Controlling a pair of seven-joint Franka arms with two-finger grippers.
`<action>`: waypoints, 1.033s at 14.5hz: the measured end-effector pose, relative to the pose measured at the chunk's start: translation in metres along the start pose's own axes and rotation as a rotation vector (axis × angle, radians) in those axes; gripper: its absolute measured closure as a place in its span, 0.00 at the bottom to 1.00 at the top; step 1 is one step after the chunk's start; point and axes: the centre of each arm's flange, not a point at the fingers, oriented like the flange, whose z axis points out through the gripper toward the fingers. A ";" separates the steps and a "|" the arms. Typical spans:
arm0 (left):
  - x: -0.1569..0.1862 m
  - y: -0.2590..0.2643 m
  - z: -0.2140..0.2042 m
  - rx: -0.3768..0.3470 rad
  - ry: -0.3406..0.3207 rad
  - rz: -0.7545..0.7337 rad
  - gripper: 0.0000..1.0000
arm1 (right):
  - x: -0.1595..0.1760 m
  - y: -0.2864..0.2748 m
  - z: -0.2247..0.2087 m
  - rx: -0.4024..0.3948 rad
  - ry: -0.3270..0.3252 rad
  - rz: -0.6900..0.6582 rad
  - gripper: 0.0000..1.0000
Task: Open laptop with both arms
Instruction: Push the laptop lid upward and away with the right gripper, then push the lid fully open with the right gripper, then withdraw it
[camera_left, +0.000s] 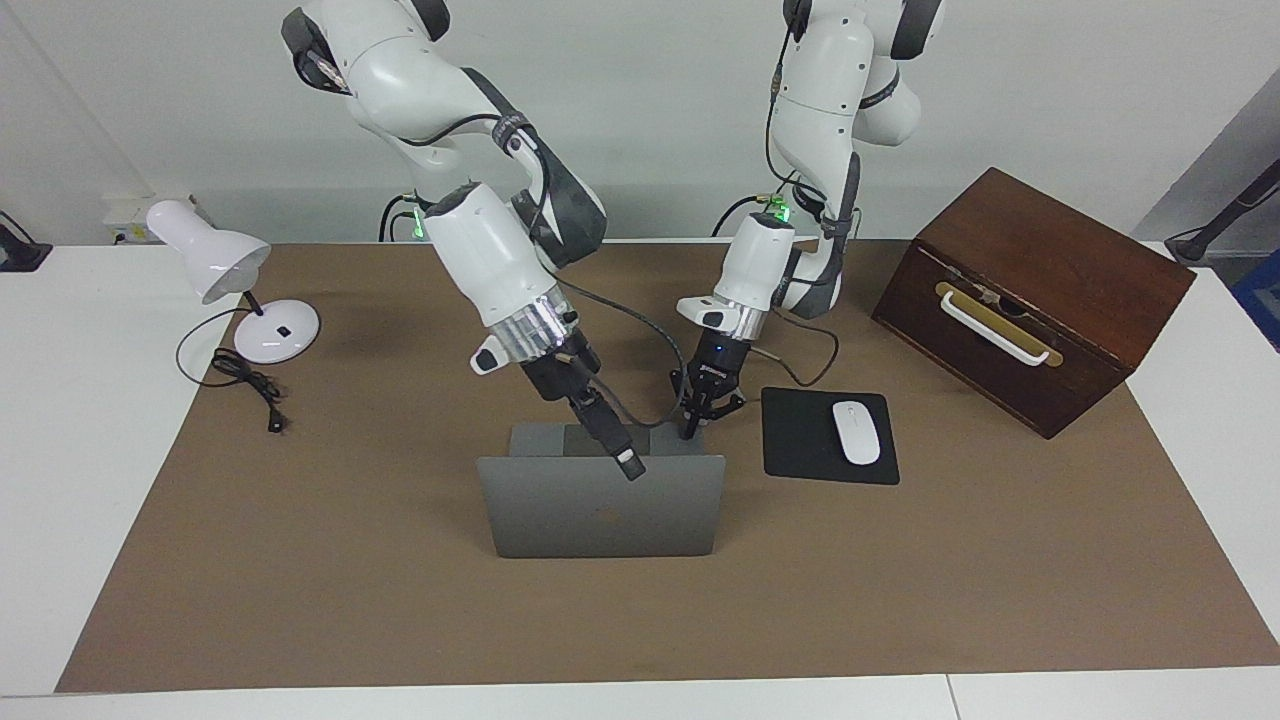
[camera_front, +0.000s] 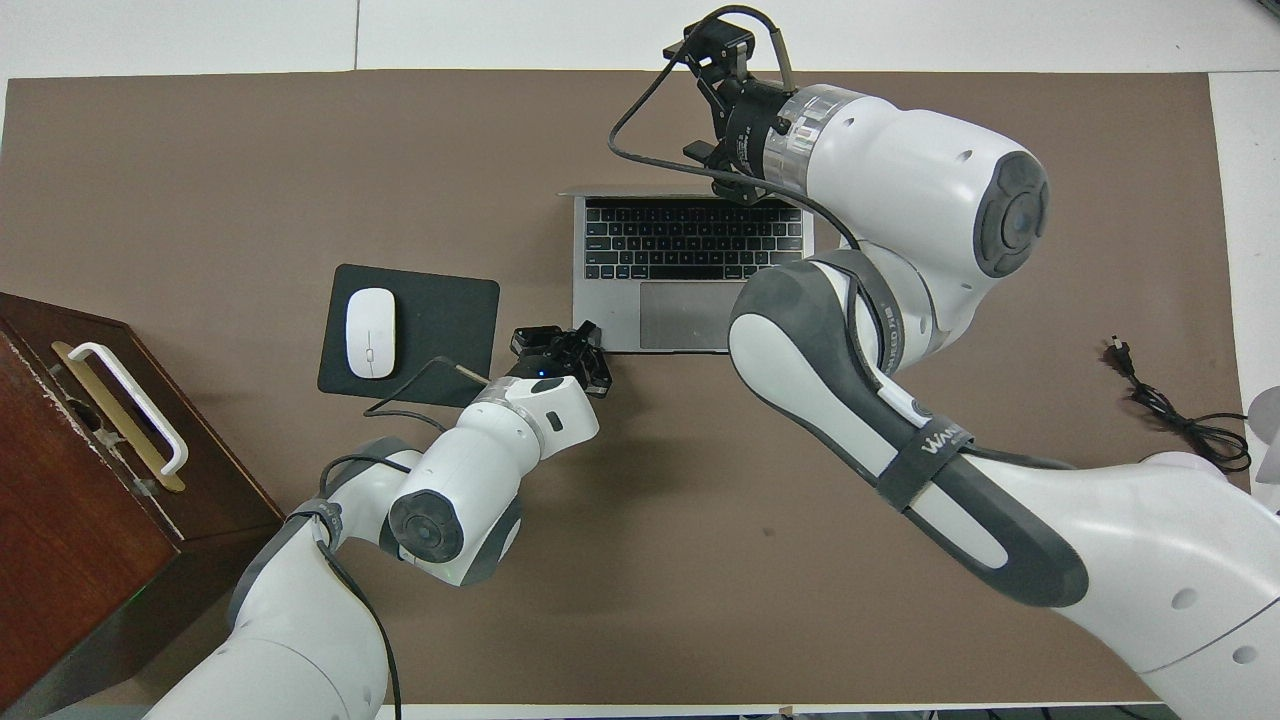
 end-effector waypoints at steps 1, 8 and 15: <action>0.000 0.000 0.000 0.000 0.000 0.000 0.99 | 0.002 -0.003 0.000 0.008 0.000 0.003 0.00; 0.000 0.000 0.000 0.000 0.000 0.000 0.99 | 0.005 -0.007 0.003 0.016 -0.006 0.017 0.00; 0.000 0.000 0.000 0.000 0.000 0.000 0.99 | 0.003 -0.008 0.003 0.018 -0.008 0.024 0.00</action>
